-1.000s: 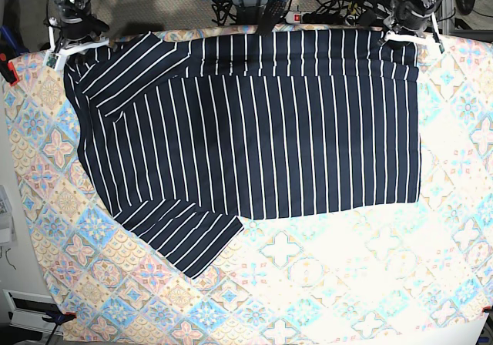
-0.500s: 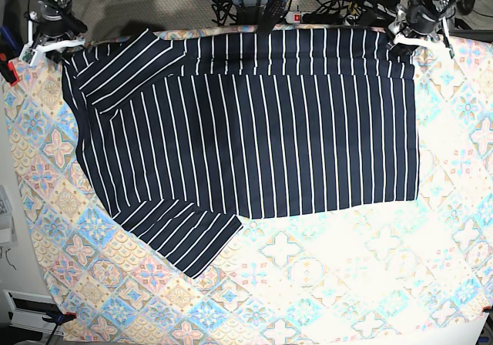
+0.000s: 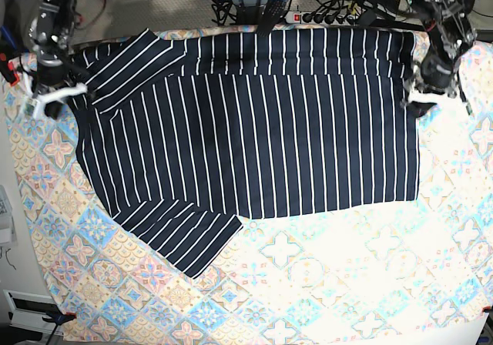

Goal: Fold the T-shirt properly

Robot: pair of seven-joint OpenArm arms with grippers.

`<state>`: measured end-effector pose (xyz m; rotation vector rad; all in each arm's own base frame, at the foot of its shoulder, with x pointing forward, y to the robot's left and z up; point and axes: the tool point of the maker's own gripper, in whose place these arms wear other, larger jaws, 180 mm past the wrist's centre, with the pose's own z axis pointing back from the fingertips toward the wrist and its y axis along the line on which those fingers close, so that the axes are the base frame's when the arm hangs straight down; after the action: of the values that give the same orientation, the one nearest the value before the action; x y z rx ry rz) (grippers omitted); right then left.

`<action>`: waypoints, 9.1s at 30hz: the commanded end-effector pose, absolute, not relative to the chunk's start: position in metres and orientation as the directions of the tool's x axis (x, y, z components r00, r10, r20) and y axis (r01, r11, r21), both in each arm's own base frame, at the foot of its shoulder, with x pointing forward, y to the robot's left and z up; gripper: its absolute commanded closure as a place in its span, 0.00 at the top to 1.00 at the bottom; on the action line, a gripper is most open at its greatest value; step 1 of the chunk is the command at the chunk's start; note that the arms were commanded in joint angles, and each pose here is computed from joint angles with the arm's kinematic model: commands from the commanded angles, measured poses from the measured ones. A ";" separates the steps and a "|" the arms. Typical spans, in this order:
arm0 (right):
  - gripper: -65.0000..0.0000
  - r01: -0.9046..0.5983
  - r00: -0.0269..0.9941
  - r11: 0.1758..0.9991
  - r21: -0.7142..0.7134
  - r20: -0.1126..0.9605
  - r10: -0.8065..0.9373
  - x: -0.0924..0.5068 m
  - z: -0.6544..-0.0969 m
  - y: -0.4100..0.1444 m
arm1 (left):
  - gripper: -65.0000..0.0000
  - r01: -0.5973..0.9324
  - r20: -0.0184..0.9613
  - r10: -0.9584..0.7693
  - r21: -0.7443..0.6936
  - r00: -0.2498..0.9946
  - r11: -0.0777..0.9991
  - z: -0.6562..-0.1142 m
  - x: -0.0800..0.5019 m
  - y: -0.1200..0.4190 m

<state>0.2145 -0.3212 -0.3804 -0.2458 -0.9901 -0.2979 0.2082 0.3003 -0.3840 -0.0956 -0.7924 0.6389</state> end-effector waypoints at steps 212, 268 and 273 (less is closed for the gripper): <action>0.27 -0.141 0.593 0.990 -0.020 0.799 0.101 0.428 -0.441 -0.273 | 0.00 -0.429 0.744 0.484 -0.291 0.460 0.855 -0.380 0.271 0.298; 0.01 -0.152 0.618 0.988 0.010 0.781 0.087 0.425 -0.451 -0.258 | 0.34 -0.494 0.704 0.565 -0.340 0.431 0.800 -0.396 0.319 0.334; 0.01 -0.153 0.618 0.988 0.012 0.782 0.087 0.425 -0.451 -0.258 | 0.34 -0.485 0.690 0.575 -0.356 0.440 0.799 -0.392 0.319 0.330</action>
<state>0.4060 -0.2497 -0.4732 0.0888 -0.8259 0.1447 0.3064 0.3218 -0.4126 -0.1174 -0.8251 0.6731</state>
